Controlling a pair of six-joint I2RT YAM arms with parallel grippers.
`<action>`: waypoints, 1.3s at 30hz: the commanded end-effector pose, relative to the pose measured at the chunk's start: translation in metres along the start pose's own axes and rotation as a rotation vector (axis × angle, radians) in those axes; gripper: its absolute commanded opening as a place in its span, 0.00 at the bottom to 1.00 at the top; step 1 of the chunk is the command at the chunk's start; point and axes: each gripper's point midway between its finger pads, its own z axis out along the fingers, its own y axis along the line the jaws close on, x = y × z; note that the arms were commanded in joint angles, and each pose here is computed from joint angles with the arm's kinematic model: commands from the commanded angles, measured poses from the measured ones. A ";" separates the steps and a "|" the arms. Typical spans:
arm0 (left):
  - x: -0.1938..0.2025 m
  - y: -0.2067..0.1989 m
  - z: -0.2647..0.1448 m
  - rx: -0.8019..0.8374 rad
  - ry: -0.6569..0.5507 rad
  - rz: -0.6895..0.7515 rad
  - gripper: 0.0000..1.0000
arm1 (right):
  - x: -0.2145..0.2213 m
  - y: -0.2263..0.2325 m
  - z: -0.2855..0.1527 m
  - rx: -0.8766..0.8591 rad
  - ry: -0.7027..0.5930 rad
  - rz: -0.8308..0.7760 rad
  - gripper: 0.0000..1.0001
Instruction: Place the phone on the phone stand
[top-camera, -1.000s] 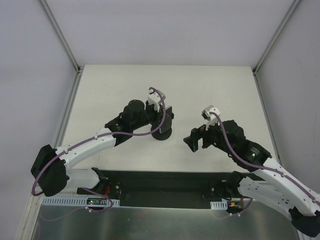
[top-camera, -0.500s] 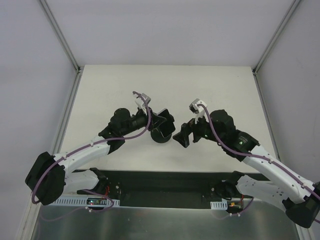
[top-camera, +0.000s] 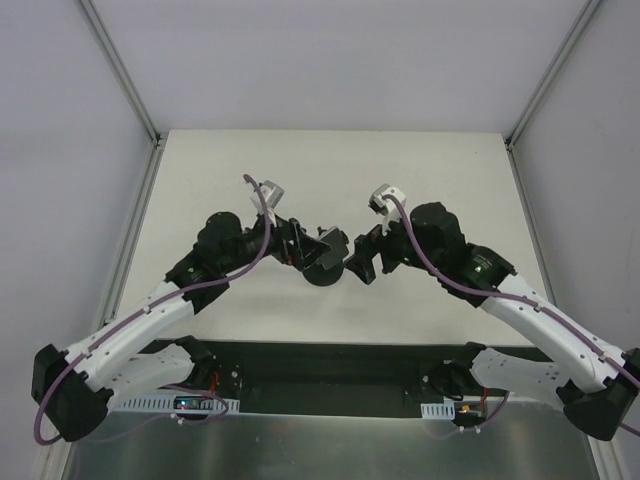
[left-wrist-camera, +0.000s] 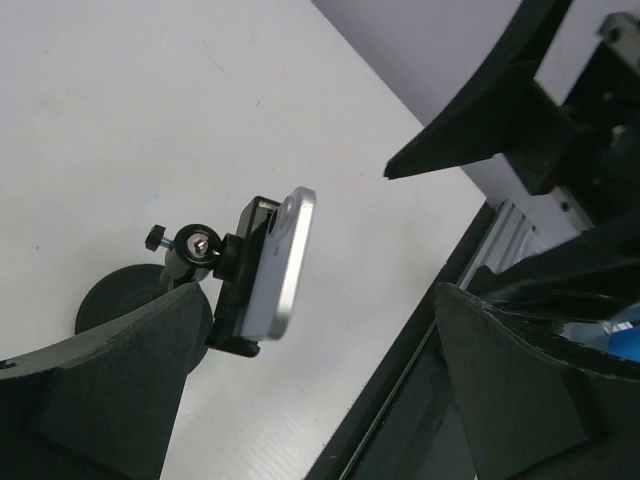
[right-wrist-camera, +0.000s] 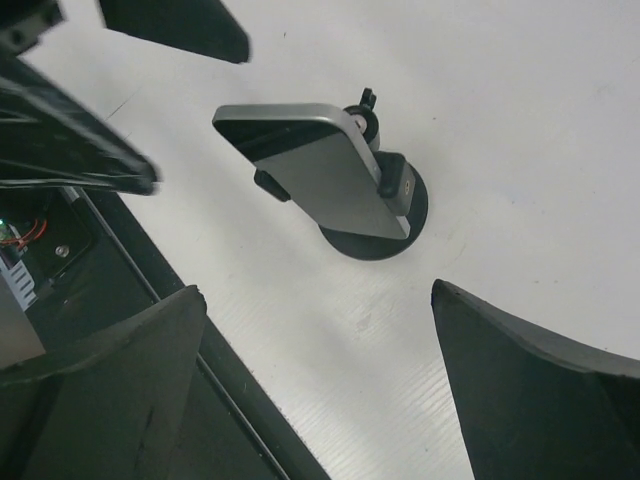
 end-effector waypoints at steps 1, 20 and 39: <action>-0.036 -0.008 -0.046 -0.096 -0.095 -0.003 0.98 | -0.024 -0.001 0.007 0.062 -0.038 -0.056 0.96; -0.031 -0.015 -0.102 -0.151 -0.114 0.010 0.97 | -0.051 0.003 0.072 0.316 -0.121 -0.280 0.97; -0.034 -0.021 -0.107 -0.137 -0.121 0.017 0.96 | -0.056 -0.007 0.094 0.450 -0.144 -0.172 0.90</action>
